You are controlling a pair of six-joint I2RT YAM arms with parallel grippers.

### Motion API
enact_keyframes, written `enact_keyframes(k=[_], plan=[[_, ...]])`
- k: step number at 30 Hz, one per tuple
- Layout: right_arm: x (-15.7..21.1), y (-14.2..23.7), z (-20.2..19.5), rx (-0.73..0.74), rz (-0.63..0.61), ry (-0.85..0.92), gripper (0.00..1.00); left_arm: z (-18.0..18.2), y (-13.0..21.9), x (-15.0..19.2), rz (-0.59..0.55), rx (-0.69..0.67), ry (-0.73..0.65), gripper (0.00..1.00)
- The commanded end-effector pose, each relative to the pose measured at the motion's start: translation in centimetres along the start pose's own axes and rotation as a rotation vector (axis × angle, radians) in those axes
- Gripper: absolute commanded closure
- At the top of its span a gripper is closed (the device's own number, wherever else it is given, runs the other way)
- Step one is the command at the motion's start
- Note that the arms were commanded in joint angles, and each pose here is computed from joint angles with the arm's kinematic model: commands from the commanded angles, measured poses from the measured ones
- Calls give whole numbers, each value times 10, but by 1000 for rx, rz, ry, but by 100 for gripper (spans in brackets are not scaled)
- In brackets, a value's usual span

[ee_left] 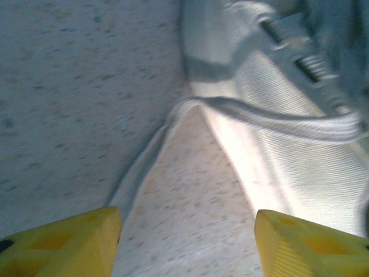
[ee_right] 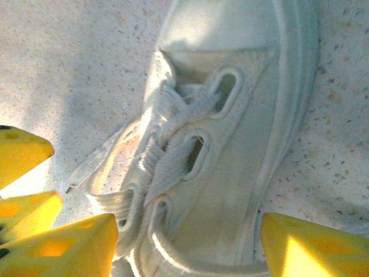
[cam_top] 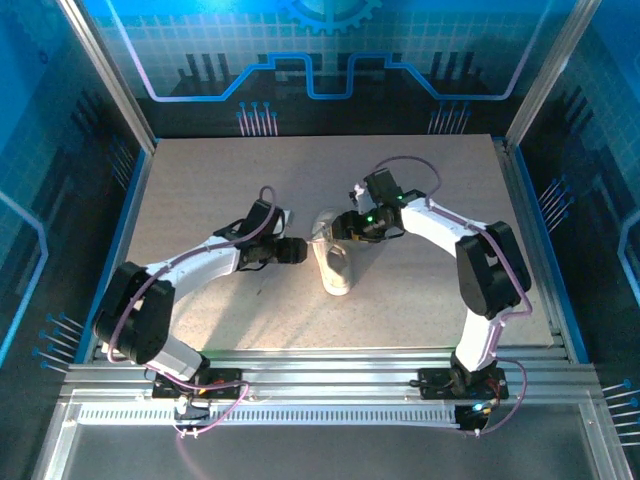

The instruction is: Tie the shoes

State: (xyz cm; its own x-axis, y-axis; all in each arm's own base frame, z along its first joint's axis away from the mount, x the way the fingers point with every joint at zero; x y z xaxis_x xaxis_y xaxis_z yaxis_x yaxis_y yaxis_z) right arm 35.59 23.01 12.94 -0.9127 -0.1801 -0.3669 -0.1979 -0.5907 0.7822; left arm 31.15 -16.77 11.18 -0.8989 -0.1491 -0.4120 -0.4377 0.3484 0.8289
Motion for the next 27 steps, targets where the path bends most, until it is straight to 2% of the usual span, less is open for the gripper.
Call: enact_keyframes(k=[1,5,10,18,22,24,25,27], plan=[[-16,37,-8,40,-54,-7,30,25,4,5,52,-202,-77,35],[-13,54,-56,210,-32,-96,30,32,-9,5,134,-282,-135,34],[-7,49,-100,437,124,-172,29,32,-25,11,190,-272,-131,34],[-4,14,-123,486,227,-213,29,45,-38,34,256,-295,-56,34],[5,-1,-131,485,273,-224,30,47,-38,37,271,-304,-21,40],[7,-6,-132,477,283,-228,37,48,-37,38,273,-315,-11,51],[8,-7,-132,475,287,-227,44,49,-36,37,272,-317,-6,59],[10,-9,-133,468,292,-221,65,50,-34,36,267,-328,3,72]])
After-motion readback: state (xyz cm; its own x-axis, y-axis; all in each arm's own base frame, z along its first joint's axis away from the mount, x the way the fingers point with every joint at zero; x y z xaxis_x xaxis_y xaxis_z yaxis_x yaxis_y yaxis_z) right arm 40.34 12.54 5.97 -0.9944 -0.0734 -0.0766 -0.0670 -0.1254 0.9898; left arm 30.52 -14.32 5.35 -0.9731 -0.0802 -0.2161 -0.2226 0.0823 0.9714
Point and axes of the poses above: each hand's point on the last joint's axis, 136 mm out from that joint toward the fingers, its own y axis back along the fingers, its own z axis along the line the jaws close on, x = y × z, the point moved 4 cm from there along y, back along the fingers, and after that the axes turned 9 degrees about y, right-handed, at the moved point
